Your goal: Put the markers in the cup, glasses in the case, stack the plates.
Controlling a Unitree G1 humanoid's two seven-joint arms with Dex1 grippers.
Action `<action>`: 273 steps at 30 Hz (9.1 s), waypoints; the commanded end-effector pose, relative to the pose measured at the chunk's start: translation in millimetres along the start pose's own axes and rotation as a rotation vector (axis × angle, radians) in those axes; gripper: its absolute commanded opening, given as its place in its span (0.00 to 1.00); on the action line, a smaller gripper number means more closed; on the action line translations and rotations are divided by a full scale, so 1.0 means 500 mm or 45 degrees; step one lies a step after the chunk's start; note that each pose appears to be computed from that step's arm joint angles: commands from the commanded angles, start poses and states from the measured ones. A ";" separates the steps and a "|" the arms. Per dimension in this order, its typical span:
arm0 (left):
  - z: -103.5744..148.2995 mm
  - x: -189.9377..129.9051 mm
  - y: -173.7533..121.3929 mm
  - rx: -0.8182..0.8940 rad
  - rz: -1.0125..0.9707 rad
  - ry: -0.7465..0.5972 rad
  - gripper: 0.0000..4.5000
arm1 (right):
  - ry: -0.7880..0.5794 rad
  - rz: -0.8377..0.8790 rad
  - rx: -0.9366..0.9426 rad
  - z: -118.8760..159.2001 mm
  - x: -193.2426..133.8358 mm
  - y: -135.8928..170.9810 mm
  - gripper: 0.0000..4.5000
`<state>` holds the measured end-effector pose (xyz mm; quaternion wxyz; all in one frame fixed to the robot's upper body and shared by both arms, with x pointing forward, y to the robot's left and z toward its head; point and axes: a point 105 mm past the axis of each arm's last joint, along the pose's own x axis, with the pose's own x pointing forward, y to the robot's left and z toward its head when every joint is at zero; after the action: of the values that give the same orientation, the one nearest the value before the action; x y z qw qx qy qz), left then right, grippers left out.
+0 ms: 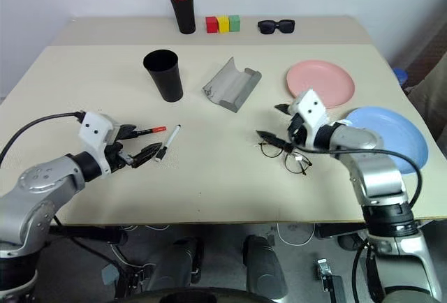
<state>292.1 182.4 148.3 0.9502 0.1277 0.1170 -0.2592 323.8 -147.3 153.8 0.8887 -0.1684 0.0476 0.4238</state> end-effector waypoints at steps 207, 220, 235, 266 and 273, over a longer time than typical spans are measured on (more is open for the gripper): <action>0.372 0.256 -0.031 -0.214 -0.149 -0.857 0.99 | -0.355 -0.343 -0.103 0.132 0.075 0.013 1.00; 0.220 0.401 -0.160 -0.305 -0.155 -0.136 0.99 | -0.007 -0.290 -0.250 0.039 -0.061 -0.001 1.00; 0.216 0.442 -0.209 -0.395 -0.269 -0.092 0.58 | 0.052 -0.352 -0.212 0.010 -0.091 0.032 1.00; 0.207 0.309 -0.142 -0.309 -0.730 -0.223 0.30 | 0.023 -0.257 -0.206 0.003 -0.042 0.030 1.00; 0.211 0.375 -0.168 -0.373 -0.451 -0.160 0.97 | 0.025 -0.272 -0.206 0.004 -0.049 0.031 1.00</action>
<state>412.7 -9.3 172.8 0.8851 -0.0634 0.1275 -0.4431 298.2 -157.0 144.6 0.9117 -0.2409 0.0286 0.3315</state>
